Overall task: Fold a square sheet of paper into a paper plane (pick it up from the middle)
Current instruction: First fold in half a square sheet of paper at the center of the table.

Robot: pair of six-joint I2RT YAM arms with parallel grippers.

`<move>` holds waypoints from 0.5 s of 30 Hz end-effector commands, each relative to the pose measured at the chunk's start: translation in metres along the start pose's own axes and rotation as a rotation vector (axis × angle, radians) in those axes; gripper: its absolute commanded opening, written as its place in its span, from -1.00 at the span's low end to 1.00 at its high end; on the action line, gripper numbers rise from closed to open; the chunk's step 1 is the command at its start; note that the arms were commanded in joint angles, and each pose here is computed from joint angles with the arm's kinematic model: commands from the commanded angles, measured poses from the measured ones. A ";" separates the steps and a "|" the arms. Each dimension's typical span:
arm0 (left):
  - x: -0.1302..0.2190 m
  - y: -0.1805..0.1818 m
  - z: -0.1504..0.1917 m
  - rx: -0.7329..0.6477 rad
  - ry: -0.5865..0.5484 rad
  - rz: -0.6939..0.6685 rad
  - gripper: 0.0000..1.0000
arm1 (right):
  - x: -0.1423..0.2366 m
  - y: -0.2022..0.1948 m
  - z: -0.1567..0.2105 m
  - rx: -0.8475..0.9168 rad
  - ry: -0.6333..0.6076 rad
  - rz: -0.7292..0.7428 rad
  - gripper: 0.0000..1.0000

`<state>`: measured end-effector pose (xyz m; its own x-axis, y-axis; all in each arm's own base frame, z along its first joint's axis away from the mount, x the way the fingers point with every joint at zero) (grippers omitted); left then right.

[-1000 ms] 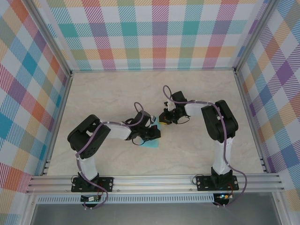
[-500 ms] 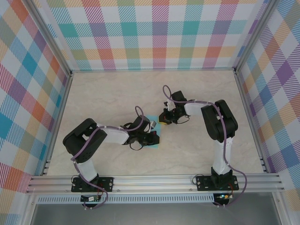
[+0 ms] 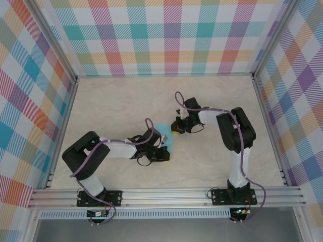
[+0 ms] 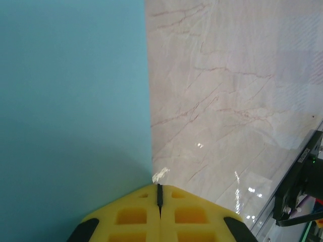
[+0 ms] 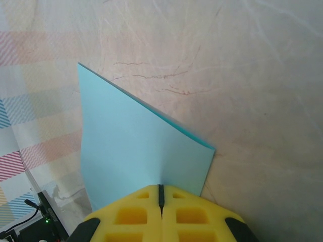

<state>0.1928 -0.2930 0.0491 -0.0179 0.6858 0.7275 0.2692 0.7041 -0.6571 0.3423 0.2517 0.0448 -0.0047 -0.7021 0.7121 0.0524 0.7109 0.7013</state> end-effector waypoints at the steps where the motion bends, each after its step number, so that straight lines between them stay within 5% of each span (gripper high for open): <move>1: 0.015 -0.018 -0.012 -0.038 -0.027 -0.024 -1.00 | -0.003 -0.011 -0.002 0.007 0.005 0.077 -1.00; 8: 0.062 -0.013 -0.062 0.010 -0.171 -0.143 -0.67 | 0.038 0.037 -0.012 0.121 -0.083 0.060 -0.92; 15: 0.120 0.053 -0.072 0.261 -0.284 -0.350 0.04 | 0.050 0.046 0.017 0.154 -0.149 0.256 -0.30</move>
<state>0.2793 -0.2275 0.1259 -0.3342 0.5396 0.7727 0.0927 0.8347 -0.5428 0.3435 0.2526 0.1057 -0.1343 -0.5924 0.7944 -0.0735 0.8054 0.5881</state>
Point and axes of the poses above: each hand's point on the last joint's axis, 136 mm out from that joint toward the fingers, its own x axis back along the fingers, its own y axis along the line the jaws close on, z = x × y, the point moved 4 cm from there along x, back along the fingers, and after that the axes turned 6 degrees about -x, right-handed, at the moved point
